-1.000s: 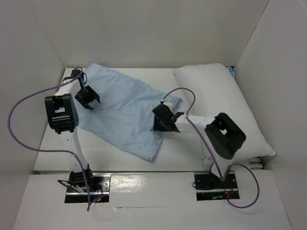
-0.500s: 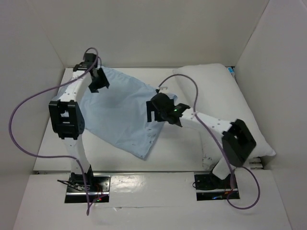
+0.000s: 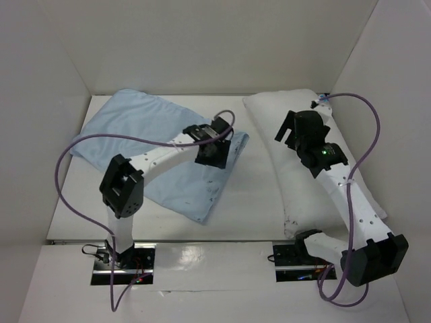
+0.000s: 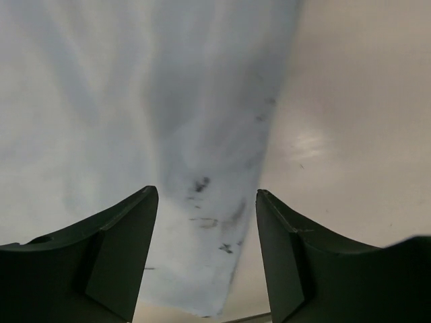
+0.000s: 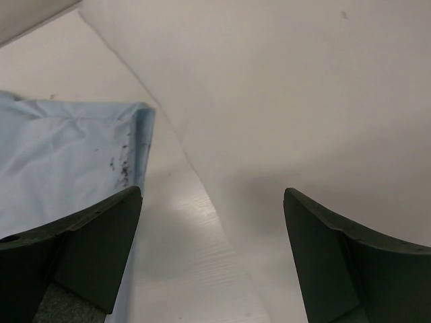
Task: Put the pillow into the pillowcase
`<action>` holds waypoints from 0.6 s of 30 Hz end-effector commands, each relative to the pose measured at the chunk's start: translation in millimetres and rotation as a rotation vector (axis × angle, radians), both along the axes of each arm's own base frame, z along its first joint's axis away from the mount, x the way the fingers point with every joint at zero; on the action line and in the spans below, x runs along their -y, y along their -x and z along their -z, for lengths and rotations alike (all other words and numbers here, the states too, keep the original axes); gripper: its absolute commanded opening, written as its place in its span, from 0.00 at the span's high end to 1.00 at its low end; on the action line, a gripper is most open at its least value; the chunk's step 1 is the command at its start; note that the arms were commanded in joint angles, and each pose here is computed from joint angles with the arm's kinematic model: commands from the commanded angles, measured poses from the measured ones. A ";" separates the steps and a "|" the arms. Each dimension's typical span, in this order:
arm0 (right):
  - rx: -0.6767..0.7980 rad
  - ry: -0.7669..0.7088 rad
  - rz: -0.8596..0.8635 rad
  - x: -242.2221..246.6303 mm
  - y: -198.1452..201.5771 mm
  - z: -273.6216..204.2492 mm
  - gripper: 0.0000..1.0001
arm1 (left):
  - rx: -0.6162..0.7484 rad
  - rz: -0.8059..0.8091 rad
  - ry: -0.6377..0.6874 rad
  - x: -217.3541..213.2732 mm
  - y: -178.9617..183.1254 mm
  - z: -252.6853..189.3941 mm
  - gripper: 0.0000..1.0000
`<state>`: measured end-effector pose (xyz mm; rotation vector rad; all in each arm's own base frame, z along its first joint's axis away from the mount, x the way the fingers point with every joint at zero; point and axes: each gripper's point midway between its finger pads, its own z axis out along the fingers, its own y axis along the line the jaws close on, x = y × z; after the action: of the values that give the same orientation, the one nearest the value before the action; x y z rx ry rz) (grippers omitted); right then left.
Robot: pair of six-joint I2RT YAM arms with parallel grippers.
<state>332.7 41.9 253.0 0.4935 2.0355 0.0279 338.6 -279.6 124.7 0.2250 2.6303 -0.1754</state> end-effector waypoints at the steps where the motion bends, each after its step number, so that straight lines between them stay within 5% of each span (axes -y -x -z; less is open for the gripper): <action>1: -0.055 -0.007 0.011 19.6 13.8 12.4 0.07 | -0.023 0.054 -0.041 31.9 22.3 22.7 0.27; 11: -0.051 -0.052 0.026 46.9 11.4 10.2 0.09 | -0.059 0.050 -0.197 42.3 23.1 86.3 0.35; 15: -0.052 -0.057 0.019 45.3 11.4 10.3 0.09 | -0.057 0.030 -0.244 34.5 21.5 91.5 0.45; 18: -0.053 -0.086 -0.008 38.2 10.4 12.7 0.09 | -0.047 -0.011 -0.259 27.2 22.2 93.3 0.66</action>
<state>325.9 -0.4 235.5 0.5699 2.1030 0.0674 311.1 -314.8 27.3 0.3547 2.7224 0.1036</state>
